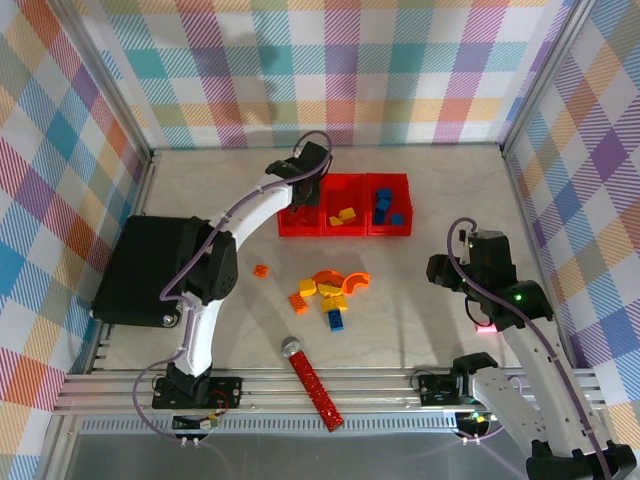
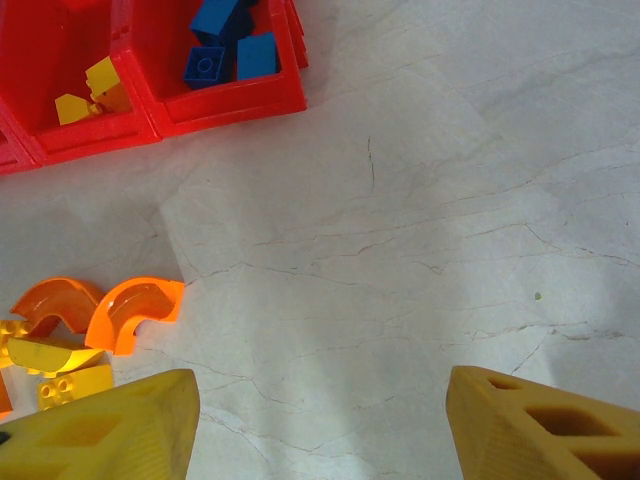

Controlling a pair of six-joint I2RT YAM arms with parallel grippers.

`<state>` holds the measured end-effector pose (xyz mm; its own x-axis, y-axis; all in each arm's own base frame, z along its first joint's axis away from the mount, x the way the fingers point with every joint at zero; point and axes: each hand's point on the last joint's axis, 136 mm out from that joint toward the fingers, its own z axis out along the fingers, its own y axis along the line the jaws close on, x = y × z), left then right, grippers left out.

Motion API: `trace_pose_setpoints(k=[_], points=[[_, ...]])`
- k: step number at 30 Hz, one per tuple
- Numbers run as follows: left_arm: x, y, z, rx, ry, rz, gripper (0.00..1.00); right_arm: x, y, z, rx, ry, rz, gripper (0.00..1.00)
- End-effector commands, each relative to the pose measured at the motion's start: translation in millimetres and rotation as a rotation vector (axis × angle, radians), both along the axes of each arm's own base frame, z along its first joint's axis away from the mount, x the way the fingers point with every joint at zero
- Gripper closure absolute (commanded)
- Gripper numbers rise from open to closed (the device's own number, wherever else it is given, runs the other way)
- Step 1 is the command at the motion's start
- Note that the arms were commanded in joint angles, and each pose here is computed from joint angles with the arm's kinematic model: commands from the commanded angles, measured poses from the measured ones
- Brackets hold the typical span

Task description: Sort the legos into containers by color

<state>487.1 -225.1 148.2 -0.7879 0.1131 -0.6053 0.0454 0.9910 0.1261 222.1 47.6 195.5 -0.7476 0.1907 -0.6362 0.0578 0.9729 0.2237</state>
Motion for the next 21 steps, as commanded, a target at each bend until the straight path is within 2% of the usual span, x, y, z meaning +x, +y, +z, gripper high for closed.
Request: trace_pose_setpoints(k=[1, 5, 7, 11, 15, 21], points=[[-5, -2, 74, -0.036, -0.203, -0.031, 0.4, -2, -2, 2, -0.006, 0.001, 0.002, 0.32], [-24, 16, 126, -0.068, -0.361, -0.021, 0.22, -3, 1, 7, 0.002, 0.01, 0.01, 0.31], [-36, 25, 141, -0.044, -0.396, -0.049, 0.02, -4, 2, 9, 0.009, 0.012, 0.013, 0.31], [-61, 49, 157, 0.029, -0.42, -0.079, 0.0, -3, 6, 14, 0.039, 0.006, 0.016, 0.31], [-77, 74, 149, 0.086, -0.401, -0.086, 0.0, 0, 12, 16, 0.084, 0.01, 0.017, 0.31], [-117, 85, 95, 0.072, -0.169, -0.16, 0.0, 4, 21, 17, 0.136, 0.021, 0.023, 0.3]])
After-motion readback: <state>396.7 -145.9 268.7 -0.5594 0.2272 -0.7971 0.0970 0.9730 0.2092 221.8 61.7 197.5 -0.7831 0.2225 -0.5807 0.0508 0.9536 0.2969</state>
